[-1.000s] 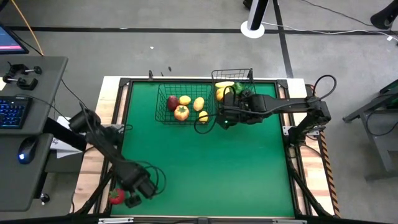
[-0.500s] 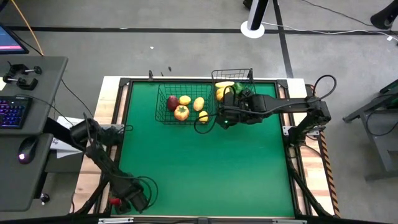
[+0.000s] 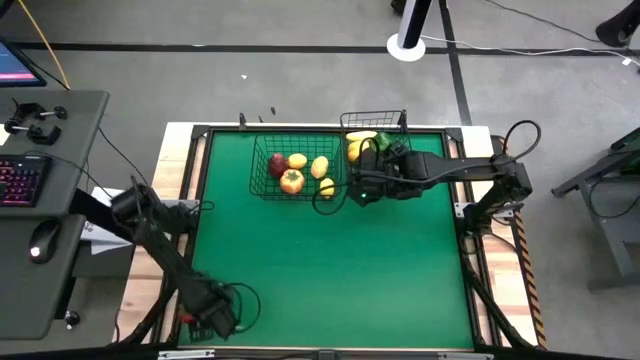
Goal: Sort produce into baskets
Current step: Put the red tomato into the left wire basket
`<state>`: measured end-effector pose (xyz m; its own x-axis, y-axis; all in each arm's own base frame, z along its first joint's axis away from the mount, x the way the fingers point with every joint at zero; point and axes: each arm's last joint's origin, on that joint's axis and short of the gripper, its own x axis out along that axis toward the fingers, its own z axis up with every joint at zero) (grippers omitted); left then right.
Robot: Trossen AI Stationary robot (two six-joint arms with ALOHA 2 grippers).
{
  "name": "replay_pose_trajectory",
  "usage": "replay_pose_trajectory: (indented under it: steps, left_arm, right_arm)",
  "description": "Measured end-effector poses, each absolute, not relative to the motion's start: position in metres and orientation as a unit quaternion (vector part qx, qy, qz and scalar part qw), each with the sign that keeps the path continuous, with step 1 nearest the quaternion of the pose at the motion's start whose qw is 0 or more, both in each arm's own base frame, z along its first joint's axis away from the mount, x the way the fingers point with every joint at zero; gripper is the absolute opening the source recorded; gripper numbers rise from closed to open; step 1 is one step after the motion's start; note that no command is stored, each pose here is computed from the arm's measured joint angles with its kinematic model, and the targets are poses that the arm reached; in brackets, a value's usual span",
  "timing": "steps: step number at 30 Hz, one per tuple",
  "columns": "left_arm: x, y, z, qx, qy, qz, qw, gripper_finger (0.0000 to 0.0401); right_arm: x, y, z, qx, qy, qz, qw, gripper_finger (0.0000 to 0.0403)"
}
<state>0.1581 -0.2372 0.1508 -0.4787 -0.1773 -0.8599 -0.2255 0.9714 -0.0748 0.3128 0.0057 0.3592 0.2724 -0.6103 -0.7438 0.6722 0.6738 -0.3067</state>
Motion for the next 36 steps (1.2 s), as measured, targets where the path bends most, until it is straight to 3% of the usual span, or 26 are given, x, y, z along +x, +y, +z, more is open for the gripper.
replay_pose_trajectory:
  steps: [8, 12, 15, 19, 26, 31, 36]
  left_arm:
    - [0.185, -0.179, 0.224, -0.143, 0.734, 0.032, 0.664, 0.0264]
    - [0.207, -0.125, 0.274, -0.137, 0.576, 0.112, 0.798, 0.0264]
    - [0.221, -0.077, 0.302, -0.119, 0.447, 0.202, 0.864, 0.0264]
    - [0.242, -0.007, 0.319, -0.115, 0.355, 0.29, 0.881, 0.0281]
    - [0.264, 0.098, 0.299, -0.211, 0.346, 0.323, 0.855, 0.0302]
    - [0.268, 0.117, 0.298, -0.274, 0.302, 0.335, 0.85, 0.0305]
    - [0.272, 0.1, 0.305, -0.205, 0.305, 0.306, 0.878, 0.0306]
  right_arm:
    - [0.302, 0.005, 0.357, 0.008, 0.493, -0.409, 0.768, 0.0397]
    - [0.296, 0.004, 0.356, 0.015, 0.494, -0.44, 0.75, 0.0397]
    - [0.294, 0.003, 0.356, 0.031, 0.487, -0.456, 0.744, 0.0397]
    - [0.294, 0.005, 0.356, 0.048, 0.479, -0.463, 0.744, 0.0397]
    - [0.294, 0.01, 0.356, 0.054, 0.475, -0.461, 0.748, 0.0397]
    - [0.294, 0.011, 0.356, 0.069, 0.469, -0.466, 0.747, 0.0397]
    - [0.293, 0.011, 0.357, 0.084, 0.459, -0.474, 0.746, 0.0397]
